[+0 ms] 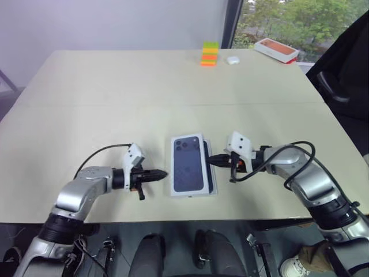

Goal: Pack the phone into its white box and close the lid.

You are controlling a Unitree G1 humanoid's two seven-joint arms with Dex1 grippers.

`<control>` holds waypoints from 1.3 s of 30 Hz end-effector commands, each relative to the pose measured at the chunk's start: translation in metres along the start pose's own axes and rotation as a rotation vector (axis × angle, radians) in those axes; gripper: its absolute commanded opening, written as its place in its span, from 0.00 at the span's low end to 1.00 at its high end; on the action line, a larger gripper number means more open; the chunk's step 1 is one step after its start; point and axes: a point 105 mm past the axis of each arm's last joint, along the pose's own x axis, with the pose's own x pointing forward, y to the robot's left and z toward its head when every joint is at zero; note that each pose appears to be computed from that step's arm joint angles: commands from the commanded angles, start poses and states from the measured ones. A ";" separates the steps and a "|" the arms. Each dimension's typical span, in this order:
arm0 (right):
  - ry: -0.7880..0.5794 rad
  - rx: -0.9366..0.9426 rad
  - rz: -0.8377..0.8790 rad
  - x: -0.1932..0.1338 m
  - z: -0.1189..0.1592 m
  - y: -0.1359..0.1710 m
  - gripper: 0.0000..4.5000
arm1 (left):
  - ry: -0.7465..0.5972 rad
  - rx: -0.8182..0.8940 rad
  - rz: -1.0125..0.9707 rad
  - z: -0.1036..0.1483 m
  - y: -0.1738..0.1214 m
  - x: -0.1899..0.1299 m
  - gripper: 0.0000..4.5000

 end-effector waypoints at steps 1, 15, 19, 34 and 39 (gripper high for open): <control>-0.020 -0.051 -0.011 -0.003 0.012 0.000 0.01 | -0.015 0.019 -0.030 0.007 -0.003 0.006 0.00; 0.059 -0.089 0.011 -0.010 -0.003 0.003 0.01 | -0.143 0.019 -0.042 0.039 -0.009 0.015 0.00; 0.064 -0.094 -0.017 -0.010 -0.004 -0.003 0.01 | -0.113 0.036 -0.042 0.031 -0.010 0.016 0.00; 0.112 -0.116 -0.022 -0.009 -0.017 -0.002 0.01 | -0.107 0.016 -0.010 0.023 -0.006 0.018 0.00; 0.123 -0.124 -0.018 -0.009 -0.019 -0.003 0.01 | -0.106 0.019 0.001 0.022 -0.004 0.016 0.00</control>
